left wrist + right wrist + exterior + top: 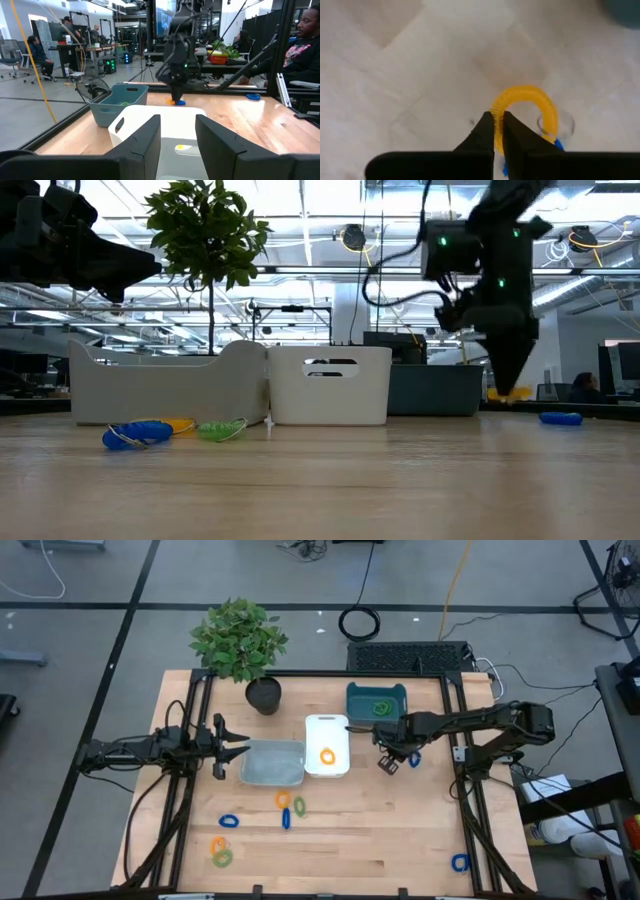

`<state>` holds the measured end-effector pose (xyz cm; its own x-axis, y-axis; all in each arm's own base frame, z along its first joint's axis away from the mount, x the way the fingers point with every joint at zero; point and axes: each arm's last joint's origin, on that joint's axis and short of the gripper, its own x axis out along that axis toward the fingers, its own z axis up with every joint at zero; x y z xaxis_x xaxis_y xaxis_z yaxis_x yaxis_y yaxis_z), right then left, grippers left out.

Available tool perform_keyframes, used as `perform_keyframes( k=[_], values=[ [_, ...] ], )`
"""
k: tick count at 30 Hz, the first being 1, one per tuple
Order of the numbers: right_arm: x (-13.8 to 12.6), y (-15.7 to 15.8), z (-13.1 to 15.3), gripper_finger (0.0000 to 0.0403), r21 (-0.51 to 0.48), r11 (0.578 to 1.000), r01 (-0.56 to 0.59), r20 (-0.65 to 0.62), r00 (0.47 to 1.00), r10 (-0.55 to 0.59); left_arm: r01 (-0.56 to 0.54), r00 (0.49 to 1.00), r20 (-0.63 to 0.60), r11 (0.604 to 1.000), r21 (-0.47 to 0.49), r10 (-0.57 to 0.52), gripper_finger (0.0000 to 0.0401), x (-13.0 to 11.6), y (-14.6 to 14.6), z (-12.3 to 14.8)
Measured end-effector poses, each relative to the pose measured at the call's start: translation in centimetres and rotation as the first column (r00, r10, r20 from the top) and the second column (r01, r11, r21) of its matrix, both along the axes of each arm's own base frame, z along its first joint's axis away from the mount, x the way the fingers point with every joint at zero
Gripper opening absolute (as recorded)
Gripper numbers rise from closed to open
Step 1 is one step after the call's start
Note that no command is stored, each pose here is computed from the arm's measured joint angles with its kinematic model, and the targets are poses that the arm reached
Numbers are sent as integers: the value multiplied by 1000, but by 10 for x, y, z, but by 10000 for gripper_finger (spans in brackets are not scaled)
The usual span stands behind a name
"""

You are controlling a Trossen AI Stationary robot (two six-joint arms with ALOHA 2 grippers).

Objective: Sort spring keychains
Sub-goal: Put the yellow spring keychain into the white bin

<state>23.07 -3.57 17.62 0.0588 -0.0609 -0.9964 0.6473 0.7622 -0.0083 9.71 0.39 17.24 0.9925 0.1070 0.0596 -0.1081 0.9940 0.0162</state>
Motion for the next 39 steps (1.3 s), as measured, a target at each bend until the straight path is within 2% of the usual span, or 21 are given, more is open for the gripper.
perform_keyframes(
  k=[8, 19, 28, 39],
  values=[
    [7, 8, 41, 1, -41, 998, -55, -71, 996, 52, 0, 1000, 0, 1000, 0, 0, 131, 0, 0, 0],
    [2, 24, 82, 0, -17, 985, -171, -189, 968, 165, 0, 1000, 0, 1000, 0, 0, 131, 0, 0, 0],
    [5, 32, 94, 0, 4, 941, -338, -171, 927, 334, 0, 1000, 0, 1000, 0, 0, 131, 0, 0, 0],
    [43, 28, 97, 0, 21, 871, -491, -143, 861, 488, 0, 1000, 0, 1000, 0, 0, 131, 0, 0, 0]
  ],
)
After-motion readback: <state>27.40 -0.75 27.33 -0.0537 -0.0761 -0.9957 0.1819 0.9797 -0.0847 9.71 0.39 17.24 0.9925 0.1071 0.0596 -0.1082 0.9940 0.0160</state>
